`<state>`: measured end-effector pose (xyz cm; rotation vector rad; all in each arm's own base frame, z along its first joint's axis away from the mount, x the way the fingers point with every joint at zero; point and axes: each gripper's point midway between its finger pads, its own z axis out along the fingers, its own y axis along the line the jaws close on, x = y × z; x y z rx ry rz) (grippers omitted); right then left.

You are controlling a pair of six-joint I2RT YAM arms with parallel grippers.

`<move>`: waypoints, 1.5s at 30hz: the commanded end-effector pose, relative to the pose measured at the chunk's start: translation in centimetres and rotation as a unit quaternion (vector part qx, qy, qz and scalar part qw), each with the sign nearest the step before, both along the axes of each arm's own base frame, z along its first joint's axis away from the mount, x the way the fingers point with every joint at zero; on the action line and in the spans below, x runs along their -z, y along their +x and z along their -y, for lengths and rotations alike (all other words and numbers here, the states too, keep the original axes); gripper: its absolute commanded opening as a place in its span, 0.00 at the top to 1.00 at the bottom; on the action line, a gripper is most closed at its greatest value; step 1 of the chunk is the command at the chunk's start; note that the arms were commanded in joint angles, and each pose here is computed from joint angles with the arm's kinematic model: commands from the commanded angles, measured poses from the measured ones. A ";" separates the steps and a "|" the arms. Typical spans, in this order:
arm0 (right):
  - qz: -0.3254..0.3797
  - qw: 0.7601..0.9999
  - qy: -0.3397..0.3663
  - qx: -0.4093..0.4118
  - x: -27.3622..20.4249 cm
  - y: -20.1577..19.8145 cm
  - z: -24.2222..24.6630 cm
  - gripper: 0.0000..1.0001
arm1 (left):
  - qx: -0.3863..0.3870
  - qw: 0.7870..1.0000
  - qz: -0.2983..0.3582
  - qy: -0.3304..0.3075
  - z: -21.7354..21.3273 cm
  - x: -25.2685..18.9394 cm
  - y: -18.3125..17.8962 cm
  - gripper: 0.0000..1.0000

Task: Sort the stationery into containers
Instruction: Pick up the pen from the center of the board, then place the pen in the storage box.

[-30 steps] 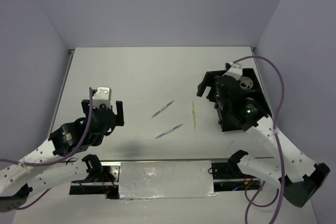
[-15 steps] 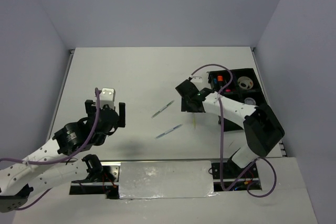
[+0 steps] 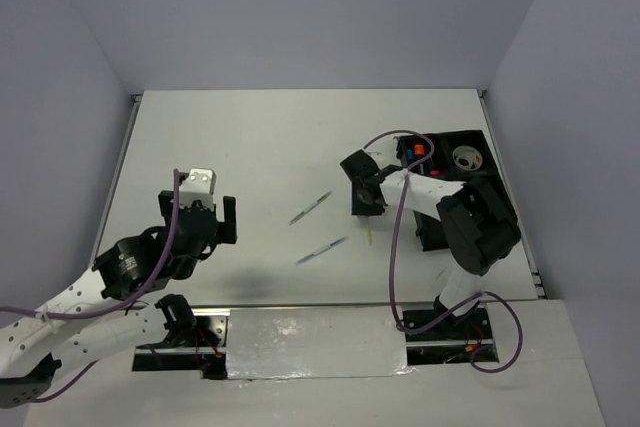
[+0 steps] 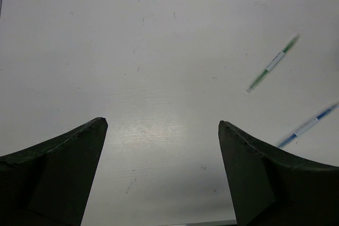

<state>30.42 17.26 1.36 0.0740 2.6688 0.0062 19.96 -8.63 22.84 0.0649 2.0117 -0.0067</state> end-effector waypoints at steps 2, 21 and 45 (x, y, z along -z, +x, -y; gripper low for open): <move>-0.027 1.000 -0.002 -0.007 1.8 -0.7 0.2 0.67 | -0.005 1.000 0.014 -0.012 -0.1 -0.6 0.2 0.01; 0.133 0.979 0.008 0.154 -12.6 -0.6 16.3 1.00 | 0.008 1.000 0.017 -0.020 0.2 -0.8 0.1 0.01; 0.129 0.963 0.055 0.229 -7.4 -0.2 20.7 0.97 | 0.022 1.000 0.003 -0.005 1.1 0.0 0.3 0.01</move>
